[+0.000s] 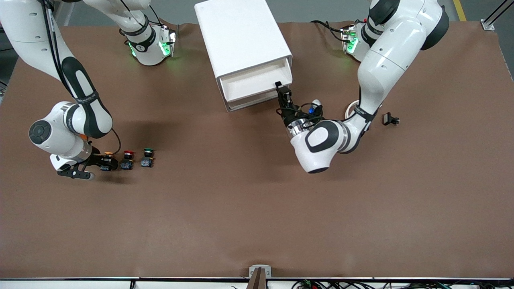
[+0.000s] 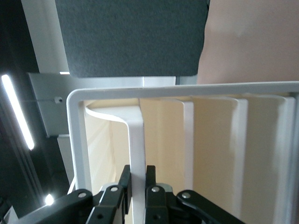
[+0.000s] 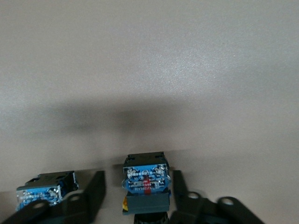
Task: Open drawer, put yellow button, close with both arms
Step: 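Grasp the yellow button with the right gripper while the left gripper pulls drawer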
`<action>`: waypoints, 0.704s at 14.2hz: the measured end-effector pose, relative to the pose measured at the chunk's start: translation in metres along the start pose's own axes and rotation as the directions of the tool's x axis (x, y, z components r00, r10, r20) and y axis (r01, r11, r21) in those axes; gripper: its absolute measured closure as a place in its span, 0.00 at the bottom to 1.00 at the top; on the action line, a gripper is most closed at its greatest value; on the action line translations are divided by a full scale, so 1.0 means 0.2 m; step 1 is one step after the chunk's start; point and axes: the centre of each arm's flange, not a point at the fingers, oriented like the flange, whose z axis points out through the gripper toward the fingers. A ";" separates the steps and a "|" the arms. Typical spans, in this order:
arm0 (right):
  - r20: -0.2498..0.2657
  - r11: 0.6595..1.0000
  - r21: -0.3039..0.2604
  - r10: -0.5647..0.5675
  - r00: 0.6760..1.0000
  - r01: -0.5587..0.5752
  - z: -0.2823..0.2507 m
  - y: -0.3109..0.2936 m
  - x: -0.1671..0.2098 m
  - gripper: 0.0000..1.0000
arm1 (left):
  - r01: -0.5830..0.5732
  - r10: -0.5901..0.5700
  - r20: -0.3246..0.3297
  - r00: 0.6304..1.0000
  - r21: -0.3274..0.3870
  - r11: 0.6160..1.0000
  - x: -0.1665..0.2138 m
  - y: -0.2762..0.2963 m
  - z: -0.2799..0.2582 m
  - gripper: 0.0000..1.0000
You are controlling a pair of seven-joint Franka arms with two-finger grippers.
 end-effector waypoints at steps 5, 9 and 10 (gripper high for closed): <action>0.027 1.000 0.004 -0.001 1.000 0.001 -0.01 -0.01 0.00 0.59 | 0.008 -0.001 0.108 0.994 -0.063 0.998 0.08 0.02 -0.25 0.85; 0.145 0.999 0.033 0.023 0.989 -0.028 -0.32 -0.12 0.12 0.59 | 0.001 0.016 0.142 0.990 -0.117 0.993 0.09 -0.03 -0.36 0.85; 0.169 0.998 0.035 0.048 0.984 -0.055 -0.47 -0.19 0.14 0.59 | -0.004 0.023 0.147 0.989 -0.128 0.992 0.08 -0.05 -0.37 0.85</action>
